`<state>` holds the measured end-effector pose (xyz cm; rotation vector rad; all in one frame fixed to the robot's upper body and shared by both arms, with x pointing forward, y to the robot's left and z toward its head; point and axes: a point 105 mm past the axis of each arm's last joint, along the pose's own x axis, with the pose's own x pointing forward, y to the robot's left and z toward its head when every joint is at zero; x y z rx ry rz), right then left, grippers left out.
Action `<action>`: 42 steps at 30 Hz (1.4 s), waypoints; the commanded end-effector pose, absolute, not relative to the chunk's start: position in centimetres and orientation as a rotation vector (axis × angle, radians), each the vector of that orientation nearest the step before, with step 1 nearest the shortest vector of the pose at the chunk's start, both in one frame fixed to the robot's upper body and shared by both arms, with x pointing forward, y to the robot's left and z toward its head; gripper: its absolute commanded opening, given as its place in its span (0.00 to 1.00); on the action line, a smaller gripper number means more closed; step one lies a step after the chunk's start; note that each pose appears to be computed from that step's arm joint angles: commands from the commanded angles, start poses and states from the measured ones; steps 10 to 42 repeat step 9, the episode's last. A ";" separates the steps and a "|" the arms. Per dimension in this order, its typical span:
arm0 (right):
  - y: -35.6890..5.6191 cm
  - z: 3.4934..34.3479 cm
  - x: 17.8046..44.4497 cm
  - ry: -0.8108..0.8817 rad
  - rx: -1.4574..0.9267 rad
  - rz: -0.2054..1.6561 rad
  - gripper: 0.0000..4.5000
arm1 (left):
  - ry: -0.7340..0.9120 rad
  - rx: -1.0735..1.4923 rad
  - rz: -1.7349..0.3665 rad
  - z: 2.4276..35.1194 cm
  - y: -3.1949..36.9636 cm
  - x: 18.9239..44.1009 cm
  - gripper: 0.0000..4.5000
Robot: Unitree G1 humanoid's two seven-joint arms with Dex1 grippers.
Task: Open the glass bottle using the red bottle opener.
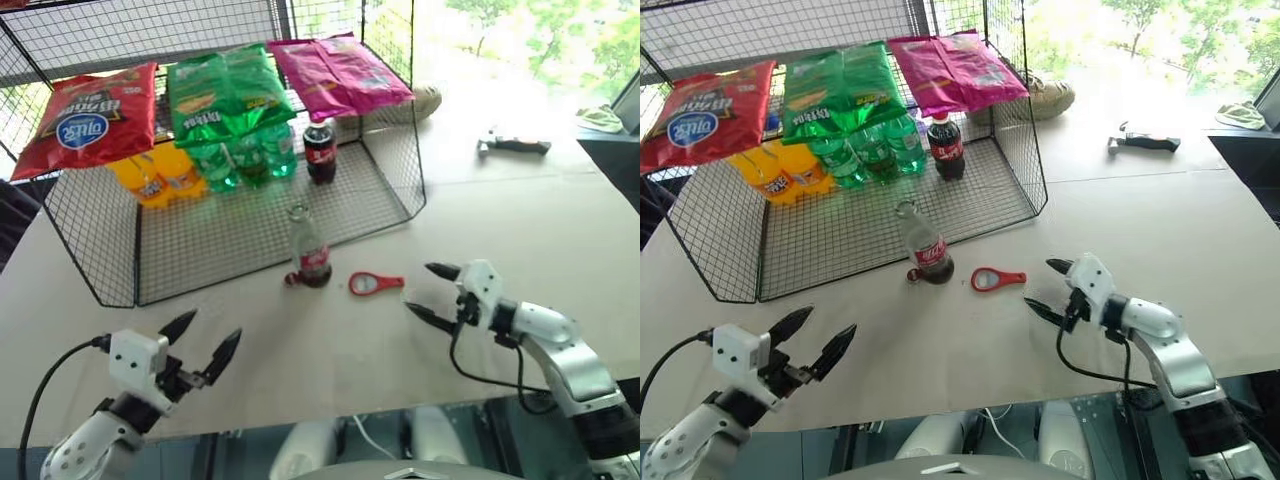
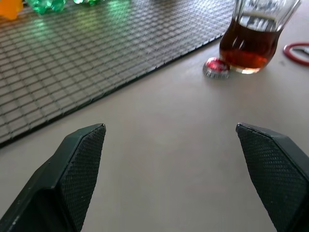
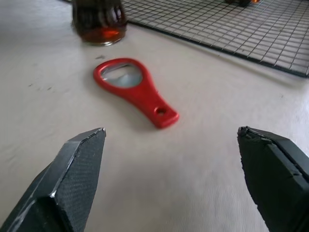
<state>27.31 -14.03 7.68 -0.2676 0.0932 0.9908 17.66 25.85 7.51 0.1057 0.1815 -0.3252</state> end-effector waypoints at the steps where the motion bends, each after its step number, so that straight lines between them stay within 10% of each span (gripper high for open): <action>1: -16.6 9.2 27.2 0.026 -0.272 0.973 0.99 | 0.186 0.160 -0.303 8.2 27.4 16.9 1.00; 42: -21.3 8.8 26.1 0.060 -0.221 0.989 0.99 | 0.258 0.221 -0.288 6.8 30.0 15.6 1.00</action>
